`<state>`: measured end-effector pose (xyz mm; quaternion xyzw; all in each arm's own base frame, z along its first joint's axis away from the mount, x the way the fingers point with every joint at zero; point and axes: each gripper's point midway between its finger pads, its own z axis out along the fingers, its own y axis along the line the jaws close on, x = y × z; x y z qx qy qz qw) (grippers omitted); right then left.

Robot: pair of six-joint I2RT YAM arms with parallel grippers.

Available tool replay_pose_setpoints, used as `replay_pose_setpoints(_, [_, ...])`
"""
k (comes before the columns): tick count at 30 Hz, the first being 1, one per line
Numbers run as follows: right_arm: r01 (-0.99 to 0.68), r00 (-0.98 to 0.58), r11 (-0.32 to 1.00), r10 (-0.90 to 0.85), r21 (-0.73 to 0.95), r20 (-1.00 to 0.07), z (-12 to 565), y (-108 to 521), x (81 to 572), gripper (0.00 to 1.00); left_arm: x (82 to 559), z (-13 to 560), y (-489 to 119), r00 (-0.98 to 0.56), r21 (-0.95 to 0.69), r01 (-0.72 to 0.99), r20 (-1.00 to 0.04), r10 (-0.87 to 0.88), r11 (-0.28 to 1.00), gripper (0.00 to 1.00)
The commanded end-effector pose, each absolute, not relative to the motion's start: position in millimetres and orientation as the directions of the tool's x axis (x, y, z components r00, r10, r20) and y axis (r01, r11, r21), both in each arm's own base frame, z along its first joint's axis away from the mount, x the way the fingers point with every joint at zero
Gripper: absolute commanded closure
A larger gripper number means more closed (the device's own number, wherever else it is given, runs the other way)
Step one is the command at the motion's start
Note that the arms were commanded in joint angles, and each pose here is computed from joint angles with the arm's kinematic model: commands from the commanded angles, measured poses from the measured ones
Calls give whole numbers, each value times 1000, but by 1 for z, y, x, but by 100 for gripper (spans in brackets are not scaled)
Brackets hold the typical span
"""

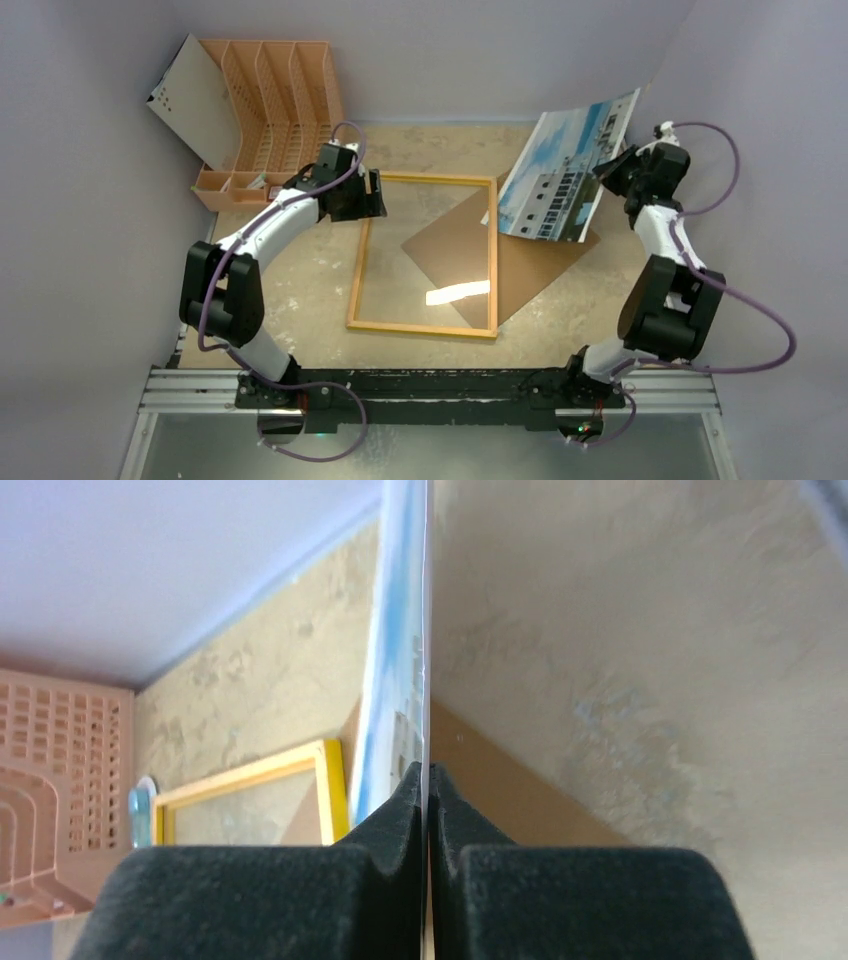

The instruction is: Put the photo into the frame

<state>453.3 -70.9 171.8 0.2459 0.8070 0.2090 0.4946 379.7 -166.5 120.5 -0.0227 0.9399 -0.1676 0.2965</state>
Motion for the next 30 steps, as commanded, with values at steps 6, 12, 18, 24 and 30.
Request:
replay_pose_setpoints(6, [215, -333, 886, 461, 410, -823, 285, -31, 435, 100, 396, 158, -158, -761, -310, 45, -626, -169, 950, 27])
replay_pose_setpoints(12, [90, -389, 895, 436, 437, -812, 325, 31, 409, 100, 394, 145, -129, -761, -217, -54, -623, -181, 975, 27])
replay_pose_setpoints(18, [-145, -485, 828, 418, 542, -768, 355, 81, 379, 100, 382, 122, -108, -784, -184, -123, -585, -210, 975, 27])
replay_pose_setpoints(24, [-305, -590, 697, 397, 649, -704, 368, 119, 351, 100, 374, 92, -115, -825, -208, -115, -524, -210, 971, 37])
replay_pose_setpoints(30, [-284, -680, 650, 382, 705, -626, 354, 141, 338, 100, 372, 63, -122, -854, -222, -114, -477, -209, 968, 57])
